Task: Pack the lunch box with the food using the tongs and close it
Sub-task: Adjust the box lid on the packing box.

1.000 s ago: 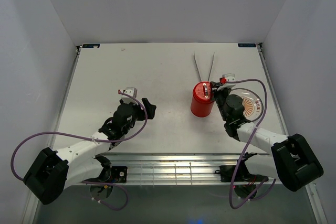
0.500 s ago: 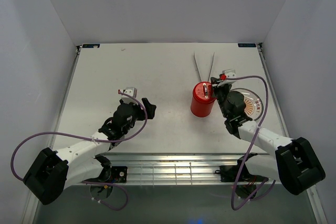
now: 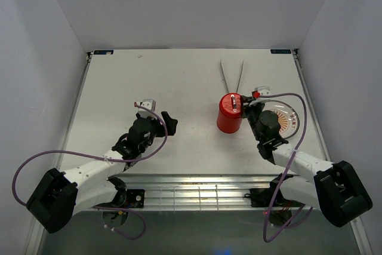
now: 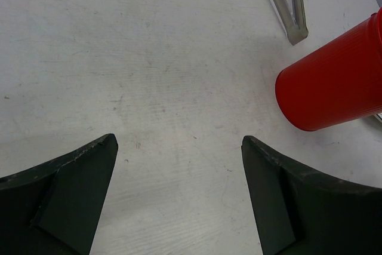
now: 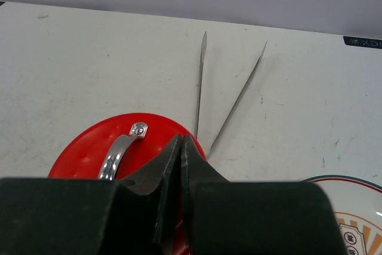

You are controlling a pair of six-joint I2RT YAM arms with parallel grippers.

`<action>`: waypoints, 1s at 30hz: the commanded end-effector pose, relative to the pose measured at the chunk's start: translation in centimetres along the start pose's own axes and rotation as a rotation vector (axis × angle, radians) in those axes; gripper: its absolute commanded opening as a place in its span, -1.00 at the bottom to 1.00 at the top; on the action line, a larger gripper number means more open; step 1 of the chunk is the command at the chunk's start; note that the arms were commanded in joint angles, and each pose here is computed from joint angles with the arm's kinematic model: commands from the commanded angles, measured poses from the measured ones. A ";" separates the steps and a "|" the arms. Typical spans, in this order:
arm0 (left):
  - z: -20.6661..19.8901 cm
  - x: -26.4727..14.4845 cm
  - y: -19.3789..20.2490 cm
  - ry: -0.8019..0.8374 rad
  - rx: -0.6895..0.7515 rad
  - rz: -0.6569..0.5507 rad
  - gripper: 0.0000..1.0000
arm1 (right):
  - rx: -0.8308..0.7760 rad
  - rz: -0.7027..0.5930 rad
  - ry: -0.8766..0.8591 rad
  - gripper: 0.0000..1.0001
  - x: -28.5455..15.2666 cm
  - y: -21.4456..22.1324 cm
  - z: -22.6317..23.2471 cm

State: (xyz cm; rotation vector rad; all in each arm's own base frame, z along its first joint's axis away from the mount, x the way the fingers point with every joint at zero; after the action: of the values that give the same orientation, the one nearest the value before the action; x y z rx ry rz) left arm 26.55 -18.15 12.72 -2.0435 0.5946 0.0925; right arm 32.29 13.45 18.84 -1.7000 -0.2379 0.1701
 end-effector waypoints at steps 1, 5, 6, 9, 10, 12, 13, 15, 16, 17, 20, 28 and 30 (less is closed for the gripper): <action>-1.4 -0.1 -1.6 0.041 -0.010 -0.039 0.91 | 0.028 -0.006 0.011 -0.85 -0.1 0.1 0.1; -1.3 -0.1 -1.7 0.036 -0.009 -0.046 0.90 | 0.018 -0.035 0.029 -0.84 -0.1 -1.8 -0.5; -1.3 -0.1 -1.7 0.035 -0.009 -0.047 0.91 | 0.005 -0.022 0.033 -0.84 -0.1 -1.9 -0.7; -1.2 -0.1 -1.7 0.033 -0.007 -0.047 0.91 | -0.010 -0.032 0.055 -0.84 0.3 -4.5 -1.4; -1.3 -0.1 -1.8 0.034 -0.007 -0.048 0.91 | -0.001 -0.065 0.061 -0.85 0.6 -6.7 -1.6; -1.3 -0.1 -1.8 0.034 -0.007 -0.048 0.90 | -0.012 -0.029 0.036 -0.84 0.6 -7.0 -1.4; -1.3 -0.1 -1.8 0.035 -0.007 -0.047 0.90 | -0.013 -0.023 0.026 -0.85 0.6 -7.3 -1.3; -1.4 -0.2 -1.8 0.039 -0.008 -0.050 0.91 | -0.001 0.004 -0.005 -0.85 0.8 -7.8 -0.8; -1.3 -0.2 -1.8 0.038 -0.009 -0.051 0.91 | 0.019 0.047 -0.020 -0.85 0.6 -6.9 -0.4; -1.3 -0.2 -1.8 0.039 -0.008 -0.050 0.91 | 0.032 0.070 -0.027 -0.84 0.4 -6.3 -0.2; -1.4 -0.3 -1.9 0.044 -0.010 -0.051 0.91 | 0.094 0.105 -0.038 -0.84 -0.6 -4.6 0.2; -1.6 -0.3 -1.8 0.049 -0.012 -0.045 0.91 | 0.135 0.196 -0.029 -0.85 -2.7 1.0 0.6; -1.5 -0.3 -1.8 0.047 -0.012 -0.047 0.91 | 0.137 0.196 -0.018 -0.84 -2.8 0.7 0.4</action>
State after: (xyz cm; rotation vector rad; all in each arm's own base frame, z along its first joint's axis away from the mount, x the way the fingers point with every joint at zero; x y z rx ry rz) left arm 26.53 -18.13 13.10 -2.0503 0.5896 0.0801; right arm 30.06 13.30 19.13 -1.5977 -0.1175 0.3161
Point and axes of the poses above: each gripper's point midway between its finger pads, its own x axis out along the fingers, its own z axis along the line the jaws close on, y = z × x, the point moved 2 cm from there along -x, back along the fingers, and after that the axes turned 10 degrees about -x, right-handed, at the moved point
